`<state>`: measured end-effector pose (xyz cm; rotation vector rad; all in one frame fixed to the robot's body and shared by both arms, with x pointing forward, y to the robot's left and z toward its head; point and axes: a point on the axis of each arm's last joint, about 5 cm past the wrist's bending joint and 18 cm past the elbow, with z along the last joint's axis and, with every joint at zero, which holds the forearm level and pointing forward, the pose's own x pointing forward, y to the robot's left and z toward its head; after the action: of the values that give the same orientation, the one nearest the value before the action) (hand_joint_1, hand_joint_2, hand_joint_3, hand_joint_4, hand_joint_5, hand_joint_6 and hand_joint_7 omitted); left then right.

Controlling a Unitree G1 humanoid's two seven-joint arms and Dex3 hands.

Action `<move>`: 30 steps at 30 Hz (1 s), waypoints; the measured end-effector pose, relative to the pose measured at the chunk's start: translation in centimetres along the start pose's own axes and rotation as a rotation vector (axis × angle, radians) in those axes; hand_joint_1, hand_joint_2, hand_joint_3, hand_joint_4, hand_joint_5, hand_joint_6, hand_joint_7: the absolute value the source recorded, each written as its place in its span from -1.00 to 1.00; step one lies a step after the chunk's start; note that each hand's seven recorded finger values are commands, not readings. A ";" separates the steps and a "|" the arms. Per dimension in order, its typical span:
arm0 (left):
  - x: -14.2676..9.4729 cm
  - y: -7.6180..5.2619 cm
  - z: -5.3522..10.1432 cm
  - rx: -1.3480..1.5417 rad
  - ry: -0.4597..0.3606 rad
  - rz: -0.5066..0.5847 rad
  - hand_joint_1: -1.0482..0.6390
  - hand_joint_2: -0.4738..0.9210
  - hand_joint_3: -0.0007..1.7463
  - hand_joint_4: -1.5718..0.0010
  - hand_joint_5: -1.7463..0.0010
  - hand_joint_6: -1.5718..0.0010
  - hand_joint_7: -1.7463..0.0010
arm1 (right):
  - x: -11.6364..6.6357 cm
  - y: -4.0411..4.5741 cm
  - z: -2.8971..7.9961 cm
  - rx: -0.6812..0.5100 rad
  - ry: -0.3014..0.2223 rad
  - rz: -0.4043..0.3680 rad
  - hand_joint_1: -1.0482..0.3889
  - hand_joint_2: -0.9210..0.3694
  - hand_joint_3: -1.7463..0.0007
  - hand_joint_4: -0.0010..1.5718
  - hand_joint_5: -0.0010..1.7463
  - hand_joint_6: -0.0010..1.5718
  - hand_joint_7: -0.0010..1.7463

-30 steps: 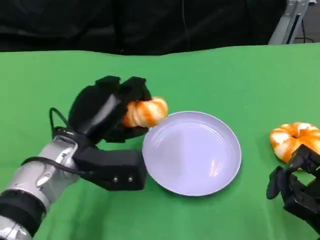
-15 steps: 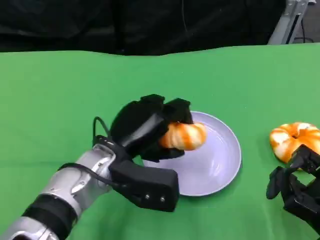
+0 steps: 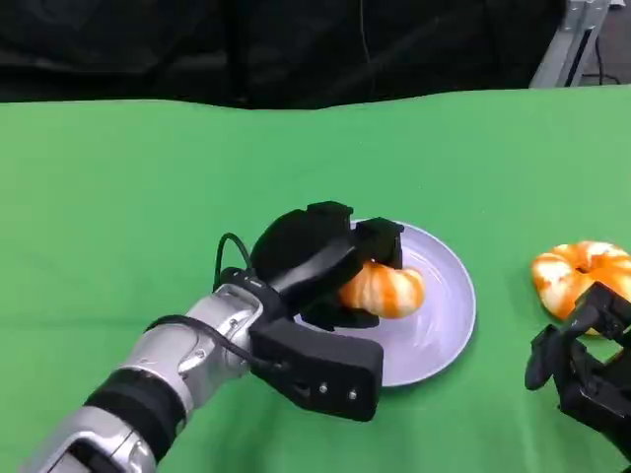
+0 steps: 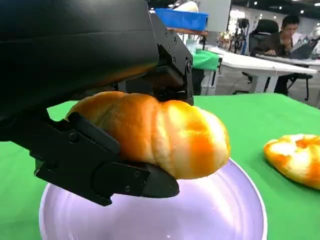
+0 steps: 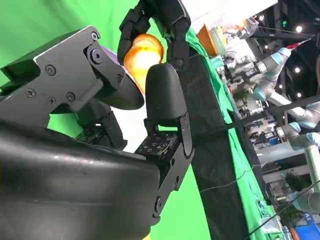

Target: Grasp the bread from the table and place it into the plate.

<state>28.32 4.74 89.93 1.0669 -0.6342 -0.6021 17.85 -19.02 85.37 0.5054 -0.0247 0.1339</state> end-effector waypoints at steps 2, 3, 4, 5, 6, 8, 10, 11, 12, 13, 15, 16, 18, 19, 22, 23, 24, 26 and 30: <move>0.1 0.0 0.0 0.000 0.005 -0.023 0.00 0.98 -0.61 0.26 -0.49 0.06 -0.07 | 0.0 0.04 0.0 0.000 -0.002 -0.002 0.40 -0.33 -0.45 0.12 1.00 0.01 0.80; 0.1 0.0 -0.1 0.007 0.007 -0.057 -0.15 0.99 -0.62 0.32 0.02 0.06 0.38 | 0.0 0.05 0.0 0.000 -0.002 -0.001 0.40 -0.33 -0.45 0.12 1.00 0.01 0.79; 0.2 0.1 -0.1 0.018 0.016 -0.097 -0.32 1.00 -0.61 0.34 0.52 0.10 0.74 | 0.0 0.07 0.0 0.000 -0.001 0.000 0.40 -0.33 -0.45 0.11 1.00 0.00 0.79; 0.2 0.1 -0.1 0.032 0.028 -0.135 -0.45 1.00 -0.59 0.41 0.73 0.16 0.86 | 0.0 0.08 0.0 0.000 -0.001 0.000 0.39 -0.33 -0.45 0.11 1.00 0.00 0.79; 0.2 0.1 -0.2 0.045 0.035 -0.161 -0.58 1.00 -0.56 0.49 0.89 0.26 0.94 | 0.0 0.08 0.0 0.000 -0.001 0.000 0.39 -0.33 -0.45 0.11 1.00 0.00 0.79; 0.1 0.3 -0.3 0.059 0.047 -0.182 -0.65 1.00 -0.53 0.54 0.97 0.31 0.98 | 0.0 0.09 0.0 -0.001 -0.001 0.001 0.39 -0.33 -0.44 0.11 1.00 0.00 0.79; 0.2 0.5 -0.3 0.068 0.052 -0.185 -0.86 1.00 -0.37 0.81 0.99 0.55 1.00 | 0.0 0.09 0.0 -0.001 0.000 0.001 0.37 -0.32 -0.44 0.10 1.00 0.00 0.78; 0.2 0.6 -0.3 0.071 0.053 -0.191 -0.91 1.00 -0.33 0.88 1.00 0.62 1.00 | 0.0 0.10 0.0 -0.001 0.000 0.001 0.37 -0.32 -0.44 0.10 1.00 0.00 0.78; 0.1 0.7 -0.3 0.073 0.058 -0.202 -0.95 1.00 -0.30 0.93 1.00 0.67 1.00 | 0.0 0.10 0.0 -0.001 0.000 0.001 0.37 -0.32 -0.44 0.10 1.00 0.00 0.78; 0.1 0.7 -0.3 0.072 0.062 -0.212 -0.98 1.00 -0.27 0.97 1.00 0.73 1.00 | 0.0 0.10 0.0 -0.001 0.000 0.001 0.37 -0.32 -0.44 0.10 1.00 0.00 0.78; -0.1 0.7 -0.3 0.072 0.067 -0.235 -0.99 1.00 -0.25 0.99 1.00 0.77 1.00 | 0.0 0.09 0.0 -0.001 0.000 0.001 0.37 -0.32 -0.44 0.10 1.00 0.00 0.78; -0.1 0.7 -0.2 0.071 0.067 -0.241 -1.00 1.00 -0.23 1.00 1.00 0.79 1.00 | 0.0 0.09 0.0 -0.001 0.000 0.001 0.37 -0.32 -0.43 0.11 1.00 0.00 0.77; -0.2 0.6 -0.2 0.069 0.069 -0.248 -1.00 1.00 -0.22 1.00 1.00 0.80 1.00 | 0.0 0.08 0.0 -0.001 0.000 0.001 0.38 -0.33 -0.43 0.11 1.00 0.00 0.77; -0.3 0.6 -0.2 0.066 0.069 -0.251 -1.00 1.00 -0.22 1.00 1.00 0.80 1.00 | 0.0 0.08 0.0 -0.001 0.000 0.001 0.38 -0.34 -0.43 0.11 1.00 0.00 0.77; -0.5 0.7 -0.3 0.027 0.075 -0.237 -1.00 1.00 -0.23 1.00 1.00 0.78 0.99 | 0.0 0.08 0.0 -0.001 0.000 0.001 0.38 -0.34 -0.43 0.11 1.00 0.00 0.77; -0.5 0.8 -0.4 0.007 0.079 -0.228 -1.00 1.00 -0.23 1.00 1.00 0.78 0.99 | 0.0 0.08 0.0 -0.001 -0.001 0.002 0.38 -0.34 -0.43 0.11 1.00 0.01 0.77; -0.7 0.8 -0.4 -0.019 0.084 -0.220 -1.00 1.00 -0.24 1.00 1.00 0.76 0.98 | 0.0 0.08 0.0 -0.001 -0.001 0.002 0.38 -0.34 -0.43 0.11 1.00 0.01 0.77; -1.0 0.8 -0.6 -0.075 0.092 -0.206 -0.97 1.00 -0.29 0.97 0.99 0.70 0.97 | 0.0 0.07 0.0 -0.001 -0.001 0.002 0.38 -0.34 -0.43 0.11 1.00 0.01 0.77; -1.8 0.8 -1.0 -0.205 0.097 -0.144 -0.72 1.00 -0.45 0.75 0.92 0.52 0.95 | 0.0 0.08 0.0 -0.001 0.000 0.002 0.38 -0.34 -0.43 0.11 1.00 0.01 0.76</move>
<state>27.91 6.89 89.98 0.9483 -0.4040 -0.7201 17.84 -18.96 85.42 0.5047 -0.0257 0.1359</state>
